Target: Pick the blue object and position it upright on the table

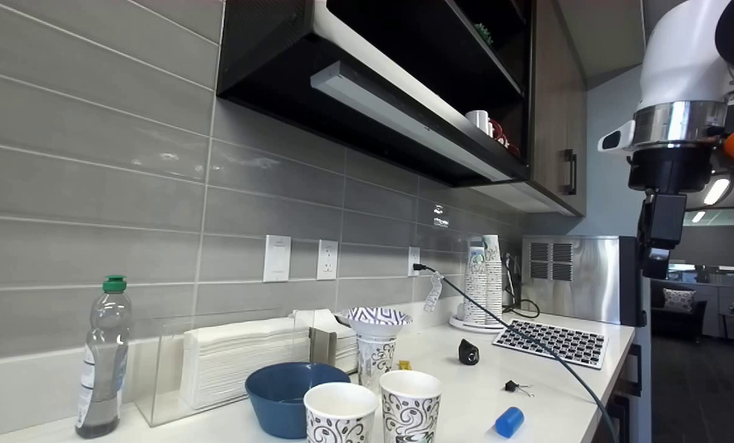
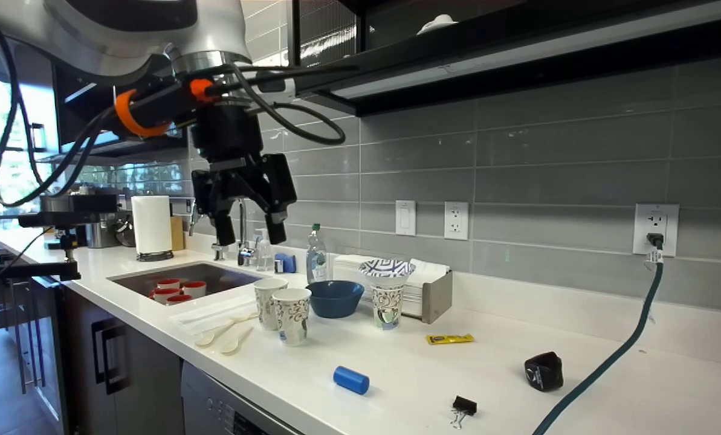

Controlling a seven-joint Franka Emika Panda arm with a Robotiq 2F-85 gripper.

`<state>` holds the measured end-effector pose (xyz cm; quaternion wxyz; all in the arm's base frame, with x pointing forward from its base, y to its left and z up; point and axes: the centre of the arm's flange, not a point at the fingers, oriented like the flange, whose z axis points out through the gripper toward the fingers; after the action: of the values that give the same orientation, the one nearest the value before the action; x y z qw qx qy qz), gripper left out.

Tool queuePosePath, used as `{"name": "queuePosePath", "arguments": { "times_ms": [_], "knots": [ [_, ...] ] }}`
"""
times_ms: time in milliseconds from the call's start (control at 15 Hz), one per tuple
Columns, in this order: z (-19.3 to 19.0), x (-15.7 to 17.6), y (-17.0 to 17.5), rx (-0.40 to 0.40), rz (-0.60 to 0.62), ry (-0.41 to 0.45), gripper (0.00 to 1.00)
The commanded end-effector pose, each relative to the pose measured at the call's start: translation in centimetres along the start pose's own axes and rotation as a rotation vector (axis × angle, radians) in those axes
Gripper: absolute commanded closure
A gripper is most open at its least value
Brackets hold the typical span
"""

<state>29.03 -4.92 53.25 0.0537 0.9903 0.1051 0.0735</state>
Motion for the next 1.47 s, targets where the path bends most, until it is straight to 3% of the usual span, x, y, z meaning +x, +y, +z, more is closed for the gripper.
{"name": "queuePosePath", "arguments": {
  "times_ms": [0,467,933,1067,1133,1400],
  "knots": [
    [2.2,3.4,-1.8,0.024,0.116,0.011,0.0],
    [8.5,10.6,-4.1,0.005,0.515,0.007,0.0],
    [14.5,14.8,-3.1,-0.01,0.881,-0.014,0.0],
    [15.4,15.8,-3.3,-0.014,0.925,-0.024,0.0],
    [14.6,13.5,-3.1,-0.009,0.866,-0.026,0.0],
    [15.5,14.7,-3.3,-0.007,0.905,-0.039,0.0]
  ]
}}
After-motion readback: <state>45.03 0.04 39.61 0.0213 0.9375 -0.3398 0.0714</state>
